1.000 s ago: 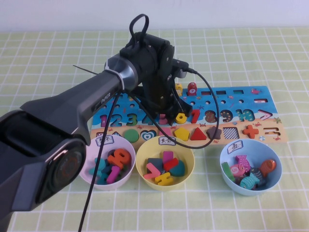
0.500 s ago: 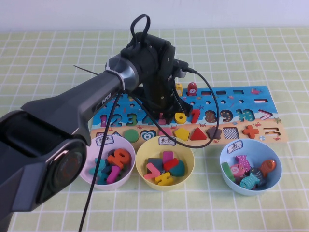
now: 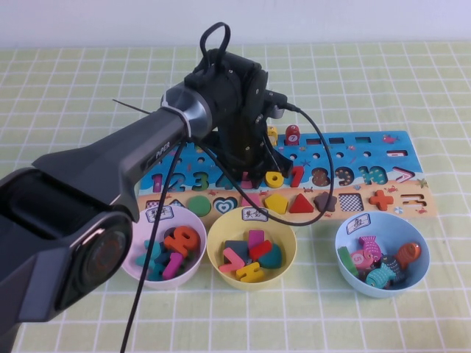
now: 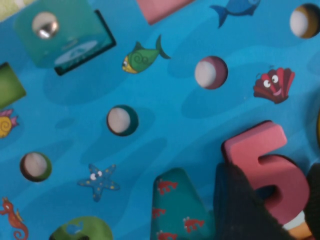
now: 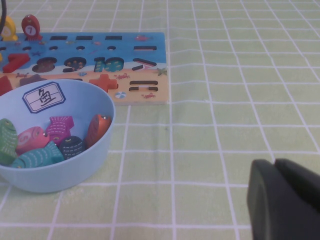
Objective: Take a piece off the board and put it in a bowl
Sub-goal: Pick up the "number 5"
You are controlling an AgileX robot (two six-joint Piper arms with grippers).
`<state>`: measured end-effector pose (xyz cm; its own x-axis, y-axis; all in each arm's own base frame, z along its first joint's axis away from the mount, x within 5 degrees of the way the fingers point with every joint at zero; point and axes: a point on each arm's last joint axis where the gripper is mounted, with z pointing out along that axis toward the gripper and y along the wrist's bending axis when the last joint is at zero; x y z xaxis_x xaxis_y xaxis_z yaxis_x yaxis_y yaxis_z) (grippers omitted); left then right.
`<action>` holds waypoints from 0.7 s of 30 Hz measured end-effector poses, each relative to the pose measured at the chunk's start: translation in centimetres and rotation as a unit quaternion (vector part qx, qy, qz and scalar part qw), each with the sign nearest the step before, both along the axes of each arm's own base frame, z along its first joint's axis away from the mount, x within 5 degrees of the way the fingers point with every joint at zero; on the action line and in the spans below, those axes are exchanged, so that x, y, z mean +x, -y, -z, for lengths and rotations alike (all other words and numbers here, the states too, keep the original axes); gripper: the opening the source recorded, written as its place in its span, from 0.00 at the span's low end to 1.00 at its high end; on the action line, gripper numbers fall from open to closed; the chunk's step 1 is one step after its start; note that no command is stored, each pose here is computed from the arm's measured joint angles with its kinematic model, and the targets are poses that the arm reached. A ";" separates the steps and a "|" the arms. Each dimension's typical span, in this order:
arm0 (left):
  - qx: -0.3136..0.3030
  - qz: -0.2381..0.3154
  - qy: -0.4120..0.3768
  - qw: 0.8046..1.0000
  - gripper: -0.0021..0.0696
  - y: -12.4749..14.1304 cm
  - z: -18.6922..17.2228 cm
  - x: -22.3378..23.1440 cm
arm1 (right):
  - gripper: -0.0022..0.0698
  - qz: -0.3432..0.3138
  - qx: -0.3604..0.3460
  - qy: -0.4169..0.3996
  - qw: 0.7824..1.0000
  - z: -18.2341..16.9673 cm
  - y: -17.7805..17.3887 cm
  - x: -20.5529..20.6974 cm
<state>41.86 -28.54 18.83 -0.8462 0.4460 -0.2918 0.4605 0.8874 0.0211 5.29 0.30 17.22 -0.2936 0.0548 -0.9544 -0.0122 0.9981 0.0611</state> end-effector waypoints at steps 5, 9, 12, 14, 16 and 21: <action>0.010 0.002 0.012 1.000 0.35 -0.3 -0.7 0.0 | 0.01 0.000 0.000 0.000 1.000 0.0 0.0 0.0; 0.011 0.004 0.026 1.000 0.32 -0.5 -1.9 -0.1 | 0.01 0.000 0.000 0.000 1.000 0.0 0.0 0.0; 0.013 0.004 0.029 1.000 0.32 -0.6 -2.2 -0.1 | 0.01 0.000 0.000 0.000 1.000 0.0 0.0 0.0; 0.016 0.003 0.025 1.000 0.32 -0.7 -2.3 -0.2 | 0.01 0.000 0.000 0.000 1.000 0.0 0.0 0.0; 0.020 0.003 0.023 1.000 0.32 -0.8 -2.3 -0.2 | 0.01 0.000 0.000 0.000 1.000 0.0 0.0 0.0; 0.020 0.006 0.025 0.999 0.32 -1.0 -3.3 -0.5 | 0.01 0.000 0.001 0.000 1.000 0.0 0.0 0.0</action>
<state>41.36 -27.58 22.13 -0.8249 0.4689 -0.3158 0.4693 0.8794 0.0798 5.29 0.31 17.22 -0.2936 0.0569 -0.9542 -0.0124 0.9979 0.0634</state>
